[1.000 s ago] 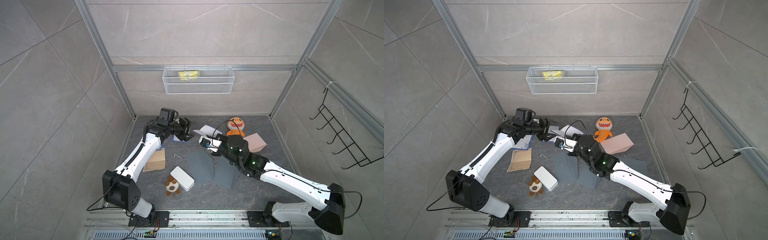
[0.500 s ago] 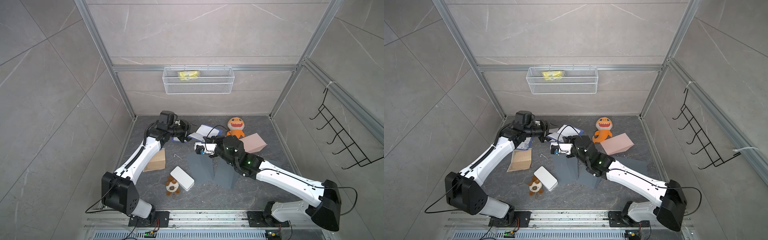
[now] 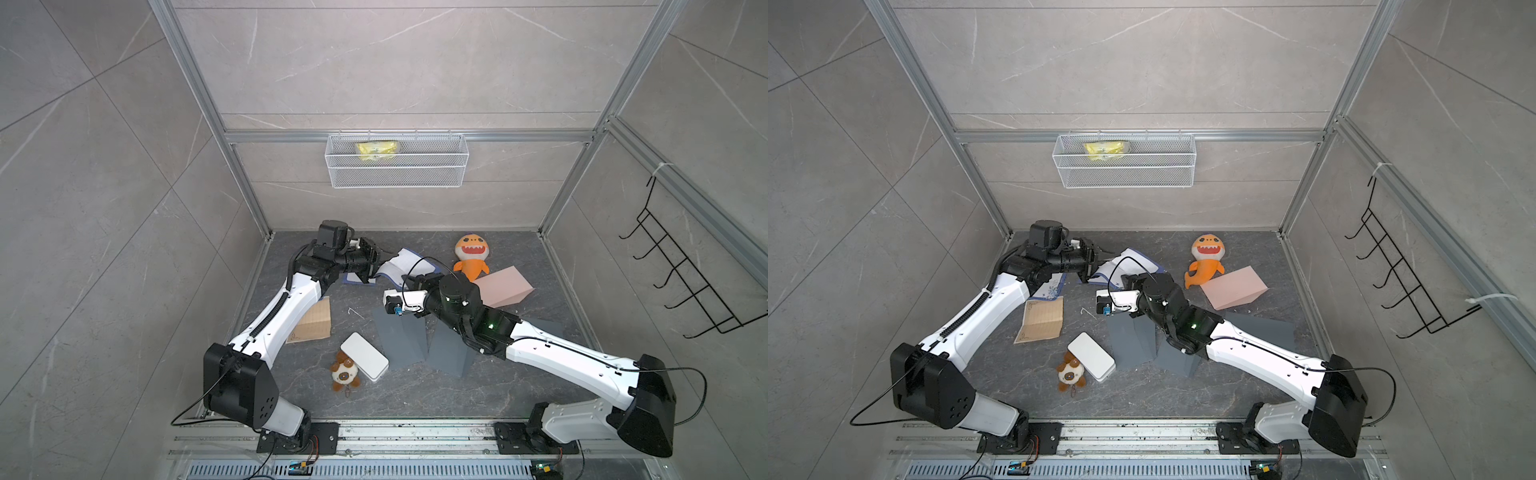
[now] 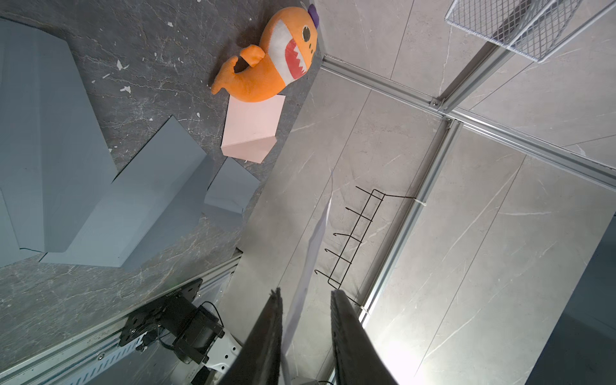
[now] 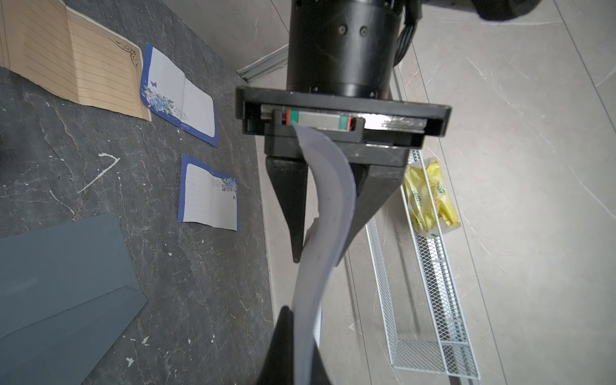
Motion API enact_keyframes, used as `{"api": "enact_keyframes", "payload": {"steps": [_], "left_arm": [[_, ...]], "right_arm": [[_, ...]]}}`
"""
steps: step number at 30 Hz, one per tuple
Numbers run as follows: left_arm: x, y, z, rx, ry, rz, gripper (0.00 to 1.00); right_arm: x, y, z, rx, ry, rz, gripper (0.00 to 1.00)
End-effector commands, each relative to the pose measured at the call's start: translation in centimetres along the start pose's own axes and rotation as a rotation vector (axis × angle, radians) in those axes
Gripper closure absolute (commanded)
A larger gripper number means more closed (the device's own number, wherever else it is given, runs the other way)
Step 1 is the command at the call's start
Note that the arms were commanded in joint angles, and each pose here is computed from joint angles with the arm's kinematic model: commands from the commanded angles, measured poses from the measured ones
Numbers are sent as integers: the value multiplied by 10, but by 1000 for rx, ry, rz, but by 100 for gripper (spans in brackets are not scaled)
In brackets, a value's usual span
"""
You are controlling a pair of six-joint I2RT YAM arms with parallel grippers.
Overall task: Take the letter paper out of the envelope
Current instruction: Unfold the letter paper.
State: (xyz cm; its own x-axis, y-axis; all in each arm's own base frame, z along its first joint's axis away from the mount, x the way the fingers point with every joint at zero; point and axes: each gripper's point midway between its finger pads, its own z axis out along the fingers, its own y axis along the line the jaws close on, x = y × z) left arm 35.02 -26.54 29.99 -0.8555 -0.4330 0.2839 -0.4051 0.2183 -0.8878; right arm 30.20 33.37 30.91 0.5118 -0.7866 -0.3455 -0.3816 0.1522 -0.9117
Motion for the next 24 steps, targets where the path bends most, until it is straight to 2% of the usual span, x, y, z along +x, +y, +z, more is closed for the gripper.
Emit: {"api": "enact_keyframes", "payload": {"steps": [1, 4, 13, 17, 18, 19, 22, 23, 24], "left_arm": [[7, -16, -2, 38, 43, 42, 71], [7, -14, -1, 30, 51, 54, 74], [2, -15, 2, 25, 34, 77, 100], [-1, -21, 0, 46, 14, 98, 100], [-2, -24, -1, 53, 3, 108, 100], [-4, -28, -3, 66, -14, 120, 100], [-16, -43, -13, 103, -94, 197, 100], [-21, -48, -18, 104, -137, 253, 100], [-26, -51, -21, 97, -176, 298, 100]], "right_arm": [[-7, -13, -1, 44, -9, -2, 100], [-8, -16, -1, 51, -10, -4, 100], [-6, -13, -1, 46, -4, -8, 100], [-7, -12, -2, 46, -6, 5, 100], [-8, -13, -2, 48, -7, 16, 95], [-7, -13, -4, 51, -6, 34, 85], [-5, -20, -14, 72, 1, 138, 39], [-1, -22, -19, 79, 10, 194, 33], [1, -23, -24, 79, 18, 249, 32]]}}
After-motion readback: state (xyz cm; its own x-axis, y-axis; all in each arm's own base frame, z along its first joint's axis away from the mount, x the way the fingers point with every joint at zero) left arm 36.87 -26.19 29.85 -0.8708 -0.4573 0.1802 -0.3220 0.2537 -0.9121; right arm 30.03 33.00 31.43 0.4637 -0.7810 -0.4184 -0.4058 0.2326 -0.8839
